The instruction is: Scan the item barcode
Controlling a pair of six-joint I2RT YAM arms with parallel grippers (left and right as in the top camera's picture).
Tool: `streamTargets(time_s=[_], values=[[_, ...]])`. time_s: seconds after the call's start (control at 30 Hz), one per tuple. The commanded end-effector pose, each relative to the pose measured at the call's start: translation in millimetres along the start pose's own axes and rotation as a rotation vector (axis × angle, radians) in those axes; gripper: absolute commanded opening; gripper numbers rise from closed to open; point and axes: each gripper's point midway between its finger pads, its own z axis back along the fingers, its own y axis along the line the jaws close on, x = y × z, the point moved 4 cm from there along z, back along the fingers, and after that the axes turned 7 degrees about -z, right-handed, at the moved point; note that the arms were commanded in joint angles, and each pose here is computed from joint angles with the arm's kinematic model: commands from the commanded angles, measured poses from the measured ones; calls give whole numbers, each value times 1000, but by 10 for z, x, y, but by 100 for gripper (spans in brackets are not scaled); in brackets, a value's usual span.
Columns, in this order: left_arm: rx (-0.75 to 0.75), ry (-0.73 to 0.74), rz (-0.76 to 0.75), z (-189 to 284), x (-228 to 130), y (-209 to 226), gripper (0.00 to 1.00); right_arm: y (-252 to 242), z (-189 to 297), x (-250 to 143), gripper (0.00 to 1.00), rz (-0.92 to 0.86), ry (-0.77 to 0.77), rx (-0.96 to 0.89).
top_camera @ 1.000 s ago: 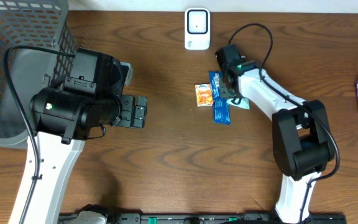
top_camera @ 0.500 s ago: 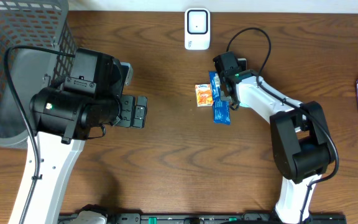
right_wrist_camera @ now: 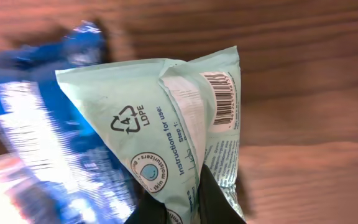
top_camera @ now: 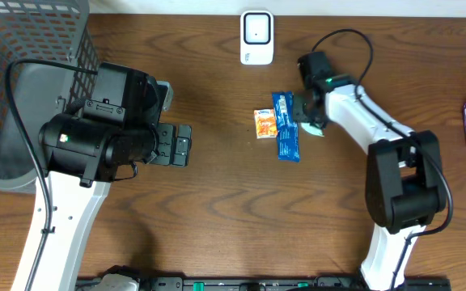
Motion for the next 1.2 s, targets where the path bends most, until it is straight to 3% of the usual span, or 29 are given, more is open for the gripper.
streamTargets(time_s=[0.0, 0.2, 0.5, 0.77, 0.9, 0.97, 1.03, 1.17], values=[[15, -3, 6, 15, 13, 29, 98, 53, 21, 30, 1, -89, 124, 250], [15, -3, 6, 15, 13, 29, 98, -98, 239, 192, 1, -159, 205, 609], [15, -3, 6, 15, 13, 29, 98, -317, 222, 143, 1, -234, 232, 801], [15, -3, 6, 15, 13, 29, 98, -591, -102, -77, 1, -433, 248, 782], [15, -3, 6, 15, 13, 29, 98, -1024, -273, -93, 1, -535, 202, 590], [15, -3, 6, 15, 13, 29, 98, -1227, -327, -121, 13, -564, 189, 498], [15, -3, 6, 15, 13, 29, 98, -1383, -336, -124, 32, -567, 175, 455], [15, -3, 6, 15, 13, 29, 98, -1604, -246, -84, 38, -598, 185, 427]])
